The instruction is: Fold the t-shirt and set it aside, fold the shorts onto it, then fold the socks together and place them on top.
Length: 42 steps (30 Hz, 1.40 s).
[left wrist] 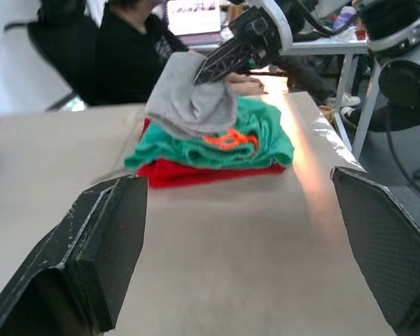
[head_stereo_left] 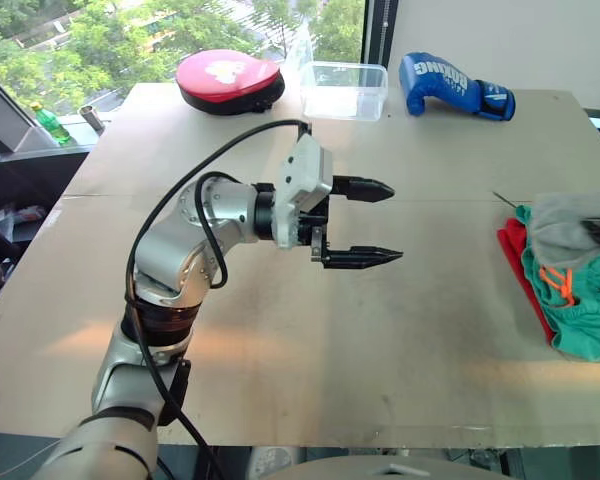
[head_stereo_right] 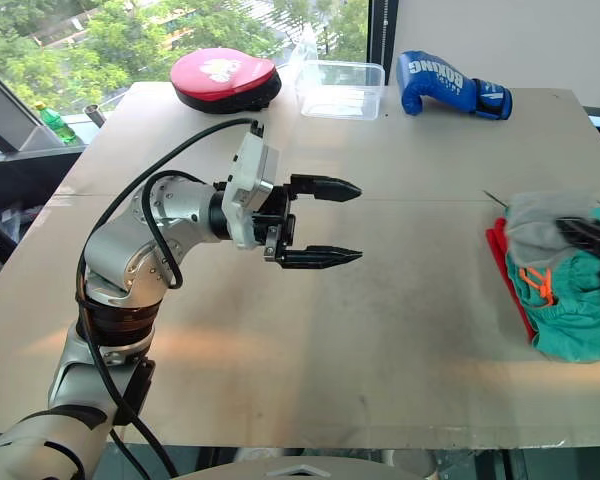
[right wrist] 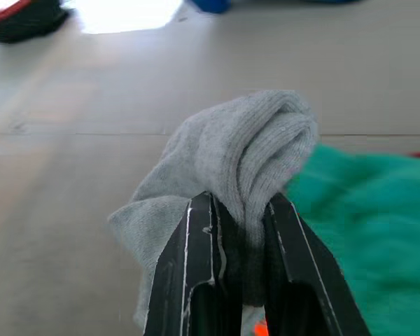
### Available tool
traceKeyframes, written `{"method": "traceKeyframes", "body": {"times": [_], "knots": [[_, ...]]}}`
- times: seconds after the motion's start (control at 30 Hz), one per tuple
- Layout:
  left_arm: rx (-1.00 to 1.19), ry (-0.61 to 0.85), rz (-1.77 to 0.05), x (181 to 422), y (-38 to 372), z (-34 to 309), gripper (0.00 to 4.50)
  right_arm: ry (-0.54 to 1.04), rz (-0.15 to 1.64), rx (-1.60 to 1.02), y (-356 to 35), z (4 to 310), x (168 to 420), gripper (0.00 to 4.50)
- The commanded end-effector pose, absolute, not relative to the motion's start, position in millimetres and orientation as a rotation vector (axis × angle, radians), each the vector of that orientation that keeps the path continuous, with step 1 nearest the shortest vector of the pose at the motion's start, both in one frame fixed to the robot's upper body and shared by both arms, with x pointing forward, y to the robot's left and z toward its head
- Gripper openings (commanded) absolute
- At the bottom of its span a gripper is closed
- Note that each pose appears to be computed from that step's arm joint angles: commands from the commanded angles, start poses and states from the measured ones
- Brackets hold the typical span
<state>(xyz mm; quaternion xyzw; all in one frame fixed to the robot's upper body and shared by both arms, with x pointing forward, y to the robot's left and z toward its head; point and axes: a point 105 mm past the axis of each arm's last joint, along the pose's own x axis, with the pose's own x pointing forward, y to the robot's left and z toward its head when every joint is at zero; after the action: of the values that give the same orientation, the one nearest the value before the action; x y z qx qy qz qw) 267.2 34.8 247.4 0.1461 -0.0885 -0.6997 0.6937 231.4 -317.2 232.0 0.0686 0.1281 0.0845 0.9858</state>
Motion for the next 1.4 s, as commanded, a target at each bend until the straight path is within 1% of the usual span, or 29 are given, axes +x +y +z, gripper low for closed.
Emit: {"method": "traceKeyframes", "body": {"times": [0.03, 0.13, 0.27, 0.37, 0.4, 0.43, 0.47, 0.5, 0.53, 0.63, 0.7, 0.8, 0.87, 0.97, 1.03, 1.1, 1.13, 1.2, 1.3, 1.4], "knots": [[0.353, -0.235, -1.587, 261.9, 27.7, 251.7, 4.5, 0.265, 0.07, 0.142, -343.1, 228.8, 221.8, 0.04], [0.359, -0.238, -1.59, 261.8, 23.9, 250.8, 4.5, 0.311, -0.009, 0.164, -364.1, 207.2, 220.7, 0.04], [0.357, -0.24, -1.59, 261.9, 21.0, 250.5, 4.5, 0.346, -0.008, 0.155, -368.5, 187.3, 226.0, 0.04], [0.363, -0.233, -1.585, 262.0, 21.5, 248.0, 4.5, 0.364, -0.025, 0.09, -375.2, 180.4, 226.8, 0.04], [0.366, -0.229, -1.582, 262.1, 22.5, 246.6, 4.5, 0.358, -0.037, 0.061, -378.7, 181.8, 226.6, 0.86], [0.365, -0.224, -1.577, 262.5, 23.9, 245.4, 4.5, 0.344, -0.048, 0.02, -382.5, 185.1, 226.6, 1.09], [0.364, -0.22, -1.573, 262.7, 25.0, 244.2, 4.5, 0.33, -0.048, -0.013, -384.7, 188.6, 226.5, 1.46], [0.362, -0.215, -1.566, 263.5, 26.3, 243.0, 4.5, 0.312, -0.047, -0.053, -386.7, 193.3, 226.3, 1.96], [0.361, -0.212, -1.557, 264.8, 27.7, 241.6, 4.5, 0.29, -0.043, -0.119, -388.9, 199.2, 226.3, 2.23], [0.345, -0.202, -1.526, 269.1, 30.7, 238.1, 4.5, 0.206, -0.004, -0.244, -390.2, 212.1, 225.0, 3.68], [0.35, -0.18, -1.51, 271.3, 34.4, 231.9, 4.5, 0.153, 0.031, -0.299, -386.4, 219.1, 223.7, 4.4], [0.356, -0.14, -1.487, 271.8, 40.9, 221.1, 4.5, 0.056, 0.081, -0.318, -375.6, 234.3, 224.7, 4.4], [0.358, -0.115, -1.461, 272.9, 47.3, 214.3, 4.5, 0.008, 0.139, -0.352, -359.4, 242.0, 229.6, 4.4], [0.361, -0.083, -1.409, 275.6, 55.3, 204.5, 4.5, -0.03, 0.303, -0.321, -316.8, 244.4, 240.3, 4.4], [0.359, -0.061, -1.352, 278.6, 62.7, 196.8, 4.5, -0.048, 0.445, -0.268, -279.2, 238.2, 247.9, 4.4], [0.348, -0.024, -1.266, 283.5, 71.7, 187.7, 4.5, -0.047, 0.564, -0.211, -243.2, 223.4, 253.1, 4.4], [0.337, 0.005, -1.21, 285.8, 77.5, 180.4, 4.5, -0.02, 0.63, -0.19, -225.9, 206.9, 253.6, 4.4], [0.34, 0.044, -1.126, 288.2, 82.5, 167.6, 4.5, 0.017, 0.707, -0.167, -209.0, 183.4, 252.3, 4.4], [0.351, 0.081, -0.971, 283.1, 105.3, 142.6, 4.5, 0.036, 0.829, -0.094, -174.8, 149.1, 249.9, 4.4], [0.3, 0.092, -0.858, 274.1, 122.3, 132.2, 4.5, 0.083, 0.899, -0.119, -163.1, 120.7, 246.4, 4.4]]}}
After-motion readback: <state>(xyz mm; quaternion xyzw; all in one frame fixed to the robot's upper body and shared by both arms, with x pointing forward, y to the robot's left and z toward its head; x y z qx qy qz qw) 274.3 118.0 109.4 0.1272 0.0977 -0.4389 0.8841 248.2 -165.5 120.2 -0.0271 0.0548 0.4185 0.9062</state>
